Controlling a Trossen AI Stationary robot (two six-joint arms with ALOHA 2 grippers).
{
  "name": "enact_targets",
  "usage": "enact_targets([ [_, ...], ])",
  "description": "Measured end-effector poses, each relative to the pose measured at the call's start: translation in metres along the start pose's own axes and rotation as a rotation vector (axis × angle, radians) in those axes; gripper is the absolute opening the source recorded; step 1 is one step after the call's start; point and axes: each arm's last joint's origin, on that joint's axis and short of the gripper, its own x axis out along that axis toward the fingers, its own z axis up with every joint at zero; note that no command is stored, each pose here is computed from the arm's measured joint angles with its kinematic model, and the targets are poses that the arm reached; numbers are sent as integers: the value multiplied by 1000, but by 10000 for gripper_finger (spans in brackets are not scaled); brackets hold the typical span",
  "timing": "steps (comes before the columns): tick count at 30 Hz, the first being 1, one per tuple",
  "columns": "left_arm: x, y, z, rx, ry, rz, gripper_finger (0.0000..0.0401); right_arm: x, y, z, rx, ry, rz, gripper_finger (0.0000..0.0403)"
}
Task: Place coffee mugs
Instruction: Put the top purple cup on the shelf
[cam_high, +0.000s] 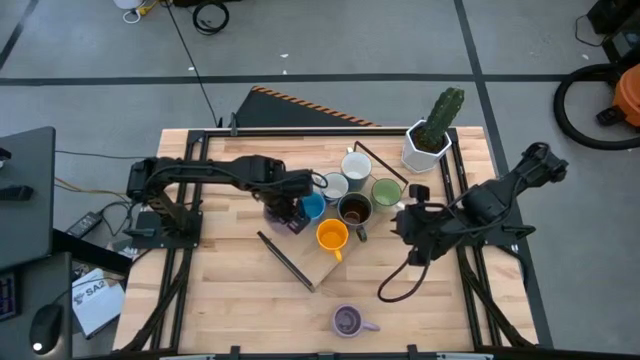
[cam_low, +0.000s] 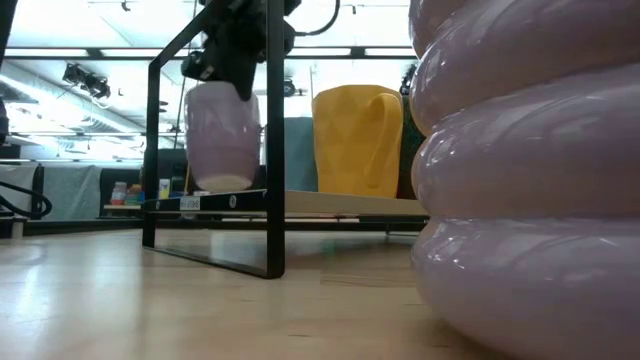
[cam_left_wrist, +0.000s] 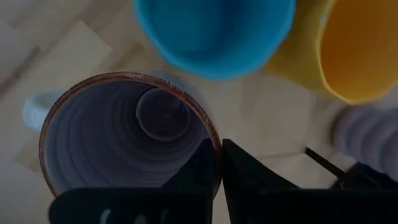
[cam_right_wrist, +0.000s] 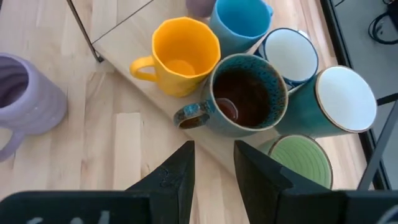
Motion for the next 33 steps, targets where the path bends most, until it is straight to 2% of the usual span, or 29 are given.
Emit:
enact_targets([
  [10, 4, -20, -17, -33, 16, -31, 18, -7, -1, -4, -10, -13, -2, 112],
  [16, 16, -30, -25, -7, -19, 29, 20, -7, -1, -4, -10, -13, -2, 112],
  [25, 27, -42, -31, 34, -58, 55, 24, -7, -1, -4, -4, -15, -1, 112],
  [33, 34, -49, -34, 55, -50, 36, 50, -5, 0, -3, 0, -7, 3, 112],
])
